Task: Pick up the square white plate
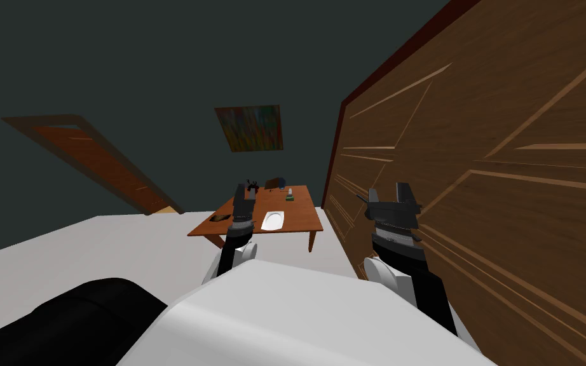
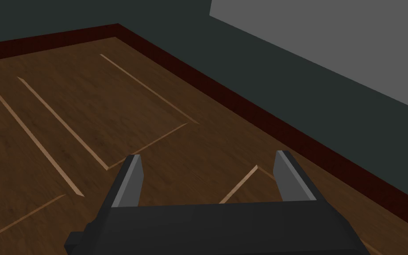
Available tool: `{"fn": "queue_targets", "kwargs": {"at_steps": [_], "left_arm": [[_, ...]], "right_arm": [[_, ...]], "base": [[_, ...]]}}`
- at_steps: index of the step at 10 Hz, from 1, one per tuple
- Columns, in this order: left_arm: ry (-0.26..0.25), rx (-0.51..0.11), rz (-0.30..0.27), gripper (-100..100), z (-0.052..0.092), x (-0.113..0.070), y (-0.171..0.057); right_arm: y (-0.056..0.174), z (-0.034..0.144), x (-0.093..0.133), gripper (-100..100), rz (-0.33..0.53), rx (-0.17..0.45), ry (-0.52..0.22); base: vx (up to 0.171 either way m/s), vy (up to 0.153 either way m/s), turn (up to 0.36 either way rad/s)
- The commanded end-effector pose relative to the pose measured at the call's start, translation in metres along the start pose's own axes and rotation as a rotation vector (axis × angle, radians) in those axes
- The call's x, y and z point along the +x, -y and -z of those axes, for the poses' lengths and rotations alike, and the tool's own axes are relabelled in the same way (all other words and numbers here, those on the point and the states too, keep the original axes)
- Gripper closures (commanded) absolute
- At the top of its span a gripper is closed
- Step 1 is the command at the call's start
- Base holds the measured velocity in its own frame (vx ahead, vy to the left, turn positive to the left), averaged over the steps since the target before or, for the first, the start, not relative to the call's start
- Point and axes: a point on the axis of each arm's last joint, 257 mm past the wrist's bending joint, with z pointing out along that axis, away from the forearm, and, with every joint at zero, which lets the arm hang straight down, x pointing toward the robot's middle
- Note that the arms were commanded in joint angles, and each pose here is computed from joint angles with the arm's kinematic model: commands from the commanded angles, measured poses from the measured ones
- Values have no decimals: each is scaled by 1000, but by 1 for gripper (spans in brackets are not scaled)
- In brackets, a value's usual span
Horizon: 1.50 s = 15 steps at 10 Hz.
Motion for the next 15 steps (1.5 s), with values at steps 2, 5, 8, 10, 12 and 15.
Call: {"fn": "queue_targets", "kwargs": {"at_steps": [2, 5, 8, 10, 12, 15], "left_arm": [[-64, -28, -4, -100, 7, 13, -18], [-124, -82, -2, -100, 22, 28, -48], [-176, -146, 5, -100, 40, 43, -81], [-193, -183, 8, -100, 51, 48, -99], [-209, -214, 12, -100, 61, 53, -113], [-226, -261, 15, -100, 75, 59, -134]], "right_arm": [[0, 0, 0, 0, 0, 0, 0], [0, 0, 0, 0, 0, 0, 0], [0, 0, 0, 0, 0, 0, 0], [0, 0, 0, 0, 0, 0, 0], [0, 0, 0, 0, 0, 0, 0], [0, 0, 0, 0, 0, 0, 0]], "base": [[-5, -14, -13], [-7, -20, -14], [-6, -25, -21], [-5, -19, -9], [-1, -15, -11], [-1, -12, -10]]}}
